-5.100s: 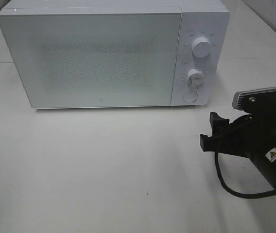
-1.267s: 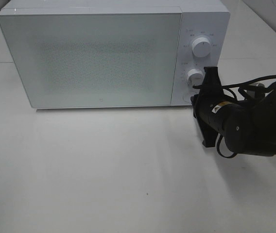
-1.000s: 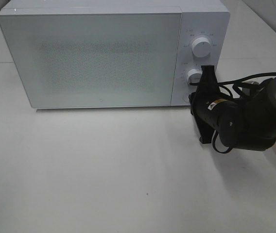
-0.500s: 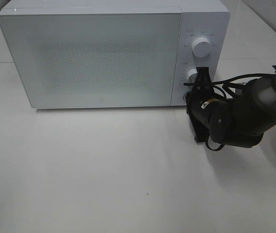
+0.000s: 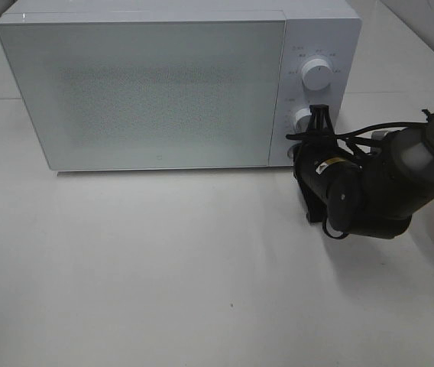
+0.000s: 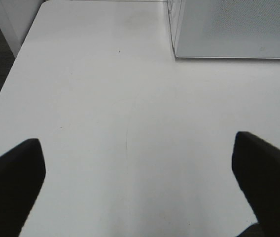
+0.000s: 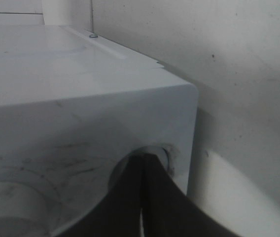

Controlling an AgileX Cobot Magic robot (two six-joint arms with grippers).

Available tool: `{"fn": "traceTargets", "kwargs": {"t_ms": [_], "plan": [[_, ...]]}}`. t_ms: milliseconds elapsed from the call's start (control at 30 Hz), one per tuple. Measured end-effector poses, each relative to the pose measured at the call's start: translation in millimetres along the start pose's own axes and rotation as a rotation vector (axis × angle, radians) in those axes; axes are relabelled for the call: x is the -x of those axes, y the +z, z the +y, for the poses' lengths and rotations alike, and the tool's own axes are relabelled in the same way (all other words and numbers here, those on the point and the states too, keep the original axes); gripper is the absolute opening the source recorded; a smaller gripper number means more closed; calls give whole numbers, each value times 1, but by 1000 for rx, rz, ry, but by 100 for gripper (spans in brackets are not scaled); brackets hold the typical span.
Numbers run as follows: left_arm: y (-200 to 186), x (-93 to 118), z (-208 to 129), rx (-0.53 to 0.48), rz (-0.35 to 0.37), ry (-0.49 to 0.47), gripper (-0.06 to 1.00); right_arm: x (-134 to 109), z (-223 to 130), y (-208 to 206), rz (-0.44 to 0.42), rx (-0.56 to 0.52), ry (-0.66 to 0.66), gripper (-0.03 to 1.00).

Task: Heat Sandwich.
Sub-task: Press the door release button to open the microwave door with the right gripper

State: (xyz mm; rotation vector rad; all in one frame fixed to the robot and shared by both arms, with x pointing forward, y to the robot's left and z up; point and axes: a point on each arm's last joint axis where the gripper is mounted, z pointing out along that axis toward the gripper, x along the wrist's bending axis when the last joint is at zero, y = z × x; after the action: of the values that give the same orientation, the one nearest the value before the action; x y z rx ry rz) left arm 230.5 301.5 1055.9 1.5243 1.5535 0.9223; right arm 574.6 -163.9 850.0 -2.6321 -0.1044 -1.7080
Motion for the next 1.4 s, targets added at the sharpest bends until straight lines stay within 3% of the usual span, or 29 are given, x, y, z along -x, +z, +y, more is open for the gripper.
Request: {"fn": "traceTargets", "kwargs": {"t_ms": [1400], "plan": [[0,0,0,0,0,0,97,-6,-5,14,-70,-7,40,1]]}}
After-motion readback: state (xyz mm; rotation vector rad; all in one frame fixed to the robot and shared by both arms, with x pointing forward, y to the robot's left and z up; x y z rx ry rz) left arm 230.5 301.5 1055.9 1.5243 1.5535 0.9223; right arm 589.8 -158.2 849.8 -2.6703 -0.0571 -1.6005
